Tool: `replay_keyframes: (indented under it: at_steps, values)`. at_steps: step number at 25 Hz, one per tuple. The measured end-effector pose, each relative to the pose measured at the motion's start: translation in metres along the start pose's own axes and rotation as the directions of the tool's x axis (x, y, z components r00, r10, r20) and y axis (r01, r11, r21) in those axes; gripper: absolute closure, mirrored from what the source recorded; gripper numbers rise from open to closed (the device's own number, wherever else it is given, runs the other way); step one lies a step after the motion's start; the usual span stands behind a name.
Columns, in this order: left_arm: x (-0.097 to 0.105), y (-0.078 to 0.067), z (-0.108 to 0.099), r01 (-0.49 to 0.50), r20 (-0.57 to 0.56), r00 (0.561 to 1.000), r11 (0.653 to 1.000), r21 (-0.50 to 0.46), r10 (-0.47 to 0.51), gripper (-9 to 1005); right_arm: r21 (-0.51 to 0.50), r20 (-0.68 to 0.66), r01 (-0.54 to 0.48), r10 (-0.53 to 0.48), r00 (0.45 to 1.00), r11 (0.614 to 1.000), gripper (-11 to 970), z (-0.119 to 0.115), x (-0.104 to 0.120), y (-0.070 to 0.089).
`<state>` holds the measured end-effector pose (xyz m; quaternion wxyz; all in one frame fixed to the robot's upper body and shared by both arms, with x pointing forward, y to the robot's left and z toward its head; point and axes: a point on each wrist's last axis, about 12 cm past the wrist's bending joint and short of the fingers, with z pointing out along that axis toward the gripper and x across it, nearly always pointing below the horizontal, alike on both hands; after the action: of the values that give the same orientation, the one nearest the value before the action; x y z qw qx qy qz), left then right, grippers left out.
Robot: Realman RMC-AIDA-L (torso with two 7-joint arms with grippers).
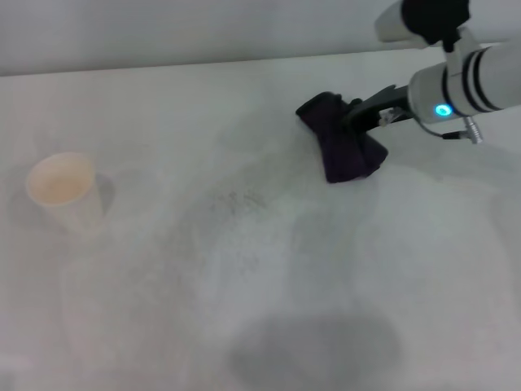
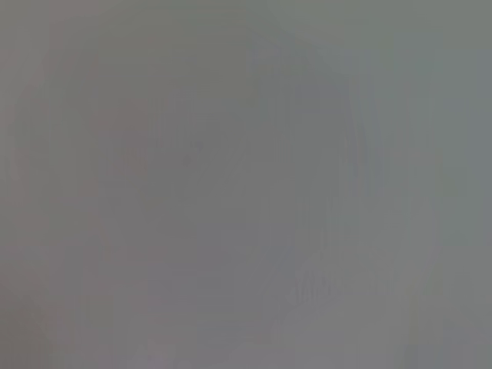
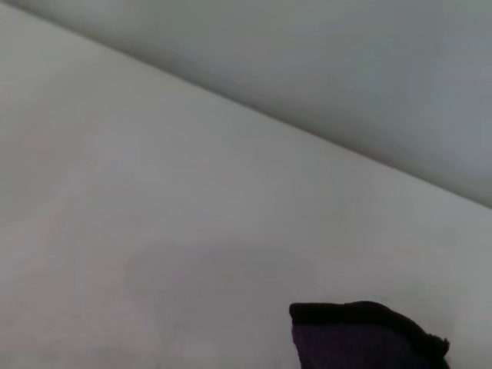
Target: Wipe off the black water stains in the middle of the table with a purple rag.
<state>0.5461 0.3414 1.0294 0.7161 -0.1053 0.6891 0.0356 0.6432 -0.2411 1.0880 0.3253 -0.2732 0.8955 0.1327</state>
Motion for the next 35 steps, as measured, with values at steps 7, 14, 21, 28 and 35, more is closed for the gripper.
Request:
replay_keyframes:
  at_steps: [7,14,21,28,35]
  values:
    - [-0.001,-0.002,0.002,0.002,0.004,1.000,1.000,0.004,-0.002,111,-0.003,0.033,0.078,-0.078,0.996,0.997,851,-0.002,0.001,0.006]
    - [-0.001,-0.001,0.001,0.004,0.003,1.000,1.000,0.003,-0.004,111,0.014,0.104,0.059,-0.060,0.993,0.998,507,-0.011,-0.002,0.000]
    - [0.000,0.003,-0.001,0.019,0.003,1.000,1.000,-0.023,-0.019,112,0.047,0.462,-0.108,0.074,0.884,0.993,301,-0.046,0.001,-0.020]
    - [0.000,0.003,0.000,0.028,0.007,1.000,0.999,-0.034,-0.027,111,-0.174,0.822,-0.351,0.332,0.463,0.920,165,-0.084,0.053,-0.048]
    - [-0.002,0.003,0.001,0.066,0.018,0.998,0.996,-0.067,-0.065,111,0.205,0.904,-0.488,0.027,0.427,0.848,132,-0.086,0.124,-0.055]
